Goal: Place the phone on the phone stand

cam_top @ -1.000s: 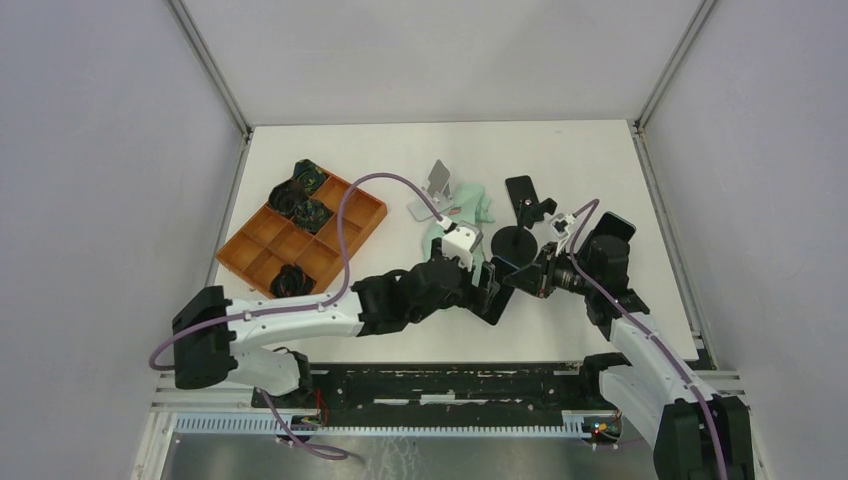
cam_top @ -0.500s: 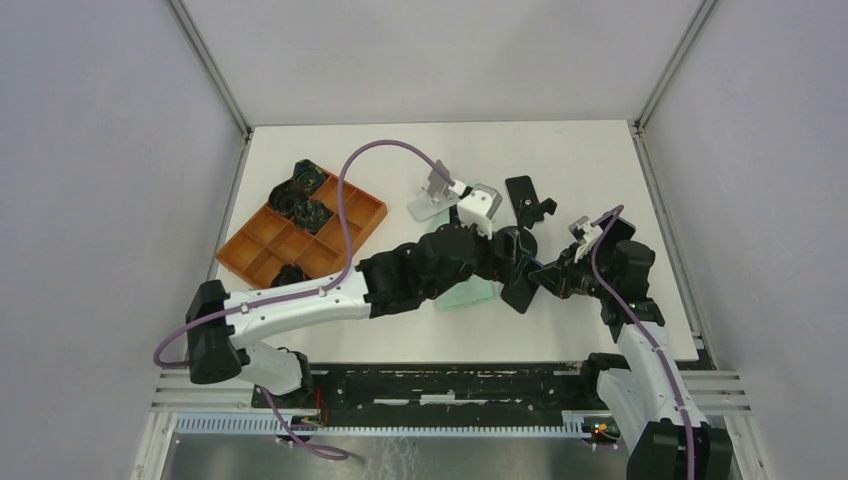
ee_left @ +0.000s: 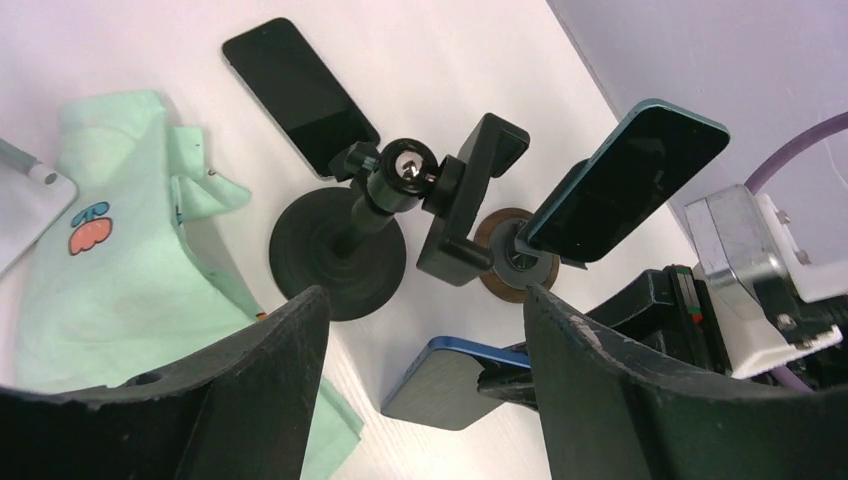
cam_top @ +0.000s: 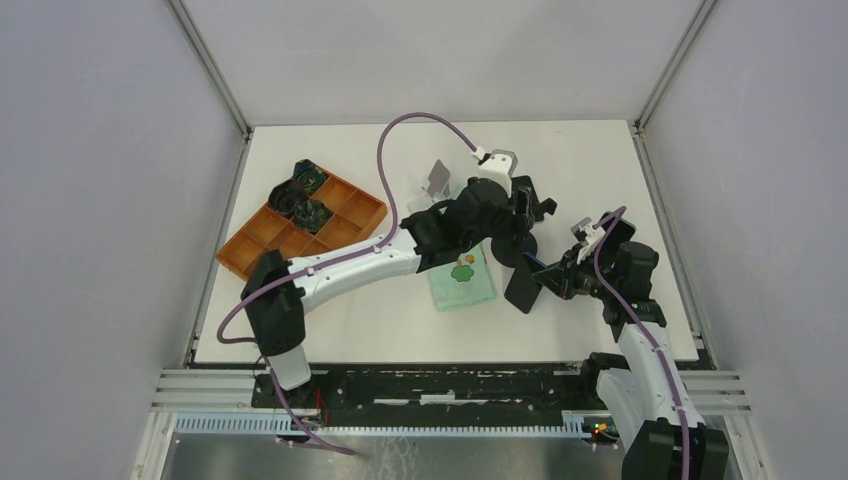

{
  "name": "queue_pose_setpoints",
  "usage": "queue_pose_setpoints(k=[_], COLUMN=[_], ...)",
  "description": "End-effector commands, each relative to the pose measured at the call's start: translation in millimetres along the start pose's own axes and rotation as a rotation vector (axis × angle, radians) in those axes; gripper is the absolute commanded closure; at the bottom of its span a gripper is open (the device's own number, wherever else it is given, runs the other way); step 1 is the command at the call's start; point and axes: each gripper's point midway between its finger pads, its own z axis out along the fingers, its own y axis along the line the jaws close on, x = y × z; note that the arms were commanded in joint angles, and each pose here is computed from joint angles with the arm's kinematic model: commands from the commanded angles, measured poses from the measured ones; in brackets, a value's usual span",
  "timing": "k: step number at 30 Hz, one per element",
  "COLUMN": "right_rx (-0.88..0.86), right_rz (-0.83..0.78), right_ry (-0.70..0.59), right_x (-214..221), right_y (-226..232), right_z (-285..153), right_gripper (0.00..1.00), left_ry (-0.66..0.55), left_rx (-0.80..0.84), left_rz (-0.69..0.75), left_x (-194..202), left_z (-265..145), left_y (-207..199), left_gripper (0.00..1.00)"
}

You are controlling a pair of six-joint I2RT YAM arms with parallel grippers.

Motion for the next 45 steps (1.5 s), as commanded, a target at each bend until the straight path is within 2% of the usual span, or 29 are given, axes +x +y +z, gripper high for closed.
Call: queue_pose_setpoints(k=[1, 9, 23, 29, 33, 45], right_rx=[-0.021, -0.020, -0.019, -0.023, -0.028, -0.039], right_rz=[-0.098, -0.096, -0.099, -0.102, -0.106, -0.113], right_ry=[-0.062, -0.061, -0.060, -0.061, -0.063, -0.064], right_x=[-29.7, -29.5, -29.4, -29.7, -30.1, -30.9], right_y=[3.9, 3.4, 3.2, 4.3, 5.3, 7.2], right_z=[-2.7, -2.5, -2.6, -2.9, -3.1, -3.3], right_gripper=[1.00, 1.00, 1.00, 1.00, 1.00, 1.00], left_ry=[0.003, 0.047, 0.083, 0.040, -0.013, -0.162], left_rx=[0.071, 0.030, 0.026, 0.042, 0.048, 0.084], left_rz=[-0.053, -0.034, -0.009, 0.013, 0.020, 0.014], left_x=[-13.7, 0.8, 6.0, -11.5, -31.4, -86.8], left_z=[8.8, 36.1, 52.3, 44.0, 33.1, -11.4], left_y=[-24.8, -16.0, -12.0, -16.0, -18.0, -24.3], left_gripper=[0.23, 0.26, 0.61, 0.86, 0.96, 0.98])
